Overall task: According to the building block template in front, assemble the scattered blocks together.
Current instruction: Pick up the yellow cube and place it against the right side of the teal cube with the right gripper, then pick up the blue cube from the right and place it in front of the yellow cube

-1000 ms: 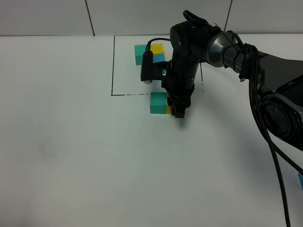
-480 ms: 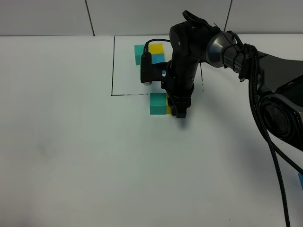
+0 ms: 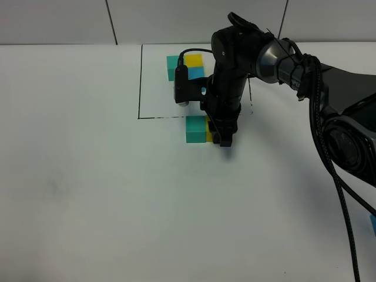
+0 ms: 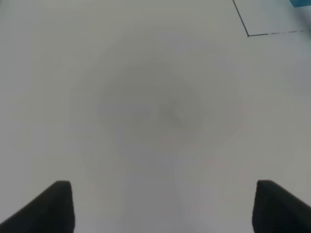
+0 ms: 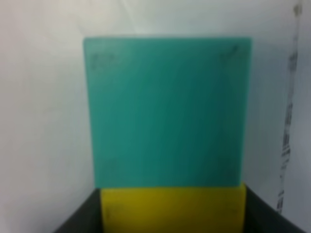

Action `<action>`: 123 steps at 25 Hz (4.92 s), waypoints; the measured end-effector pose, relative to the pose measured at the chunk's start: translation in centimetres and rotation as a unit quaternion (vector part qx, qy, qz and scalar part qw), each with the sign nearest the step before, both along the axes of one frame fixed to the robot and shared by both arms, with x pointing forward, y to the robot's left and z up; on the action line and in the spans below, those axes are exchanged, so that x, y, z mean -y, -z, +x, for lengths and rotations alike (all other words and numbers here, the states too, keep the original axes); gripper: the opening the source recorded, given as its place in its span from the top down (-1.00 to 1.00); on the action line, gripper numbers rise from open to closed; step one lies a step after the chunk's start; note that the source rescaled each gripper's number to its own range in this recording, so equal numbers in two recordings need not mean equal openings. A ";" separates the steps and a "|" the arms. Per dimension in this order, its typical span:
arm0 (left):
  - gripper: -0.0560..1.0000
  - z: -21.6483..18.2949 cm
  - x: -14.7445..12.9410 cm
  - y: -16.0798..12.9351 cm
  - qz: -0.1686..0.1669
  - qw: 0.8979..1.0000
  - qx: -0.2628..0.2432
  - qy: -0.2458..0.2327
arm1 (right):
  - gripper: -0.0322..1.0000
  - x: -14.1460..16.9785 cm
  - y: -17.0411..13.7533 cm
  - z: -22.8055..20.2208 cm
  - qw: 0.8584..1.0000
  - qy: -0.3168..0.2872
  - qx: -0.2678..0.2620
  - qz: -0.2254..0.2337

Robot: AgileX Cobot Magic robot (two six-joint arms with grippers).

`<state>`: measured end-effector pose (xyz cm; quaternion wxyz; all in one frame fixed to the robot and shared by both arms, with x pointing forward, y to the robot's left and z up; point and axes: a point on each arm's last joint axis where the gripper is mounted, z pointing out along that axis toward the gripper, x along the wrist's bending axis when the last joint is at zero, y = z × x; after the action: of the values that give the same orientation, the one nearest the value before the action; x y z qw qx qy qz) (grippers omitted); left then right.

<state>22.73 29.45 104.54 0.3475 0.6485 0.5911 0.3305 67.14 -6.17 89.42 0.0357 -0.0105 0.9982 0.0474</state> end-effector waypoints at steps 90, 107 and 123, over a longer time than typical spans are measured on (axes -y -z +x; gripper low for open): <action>-0.46 0.0 0.0 0.0 0.000 1.000 0.000 0.000 | 0.91 12.3 -4.7 -18.3 0.697 0.710 -0.016 0.102; -0.46 0.0 0.0 0.0 0.000 1.000 0.000 0.000 | 0.91 -1.8 -1.9 -11.6 0.726 0.684 -0.010 0.078; -0.46 0.0 0.0 0.0 0.000 1.000 0.000 0.000 | 0.90 -2.1 0.4 -10.3 0.735 0.675 0.020 0.059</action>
<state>22.73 29.45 104.54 0.3476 0.6483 0.5913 0.3304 56.82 -4.07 89.06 0.0792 0.6672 0.7374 0.0697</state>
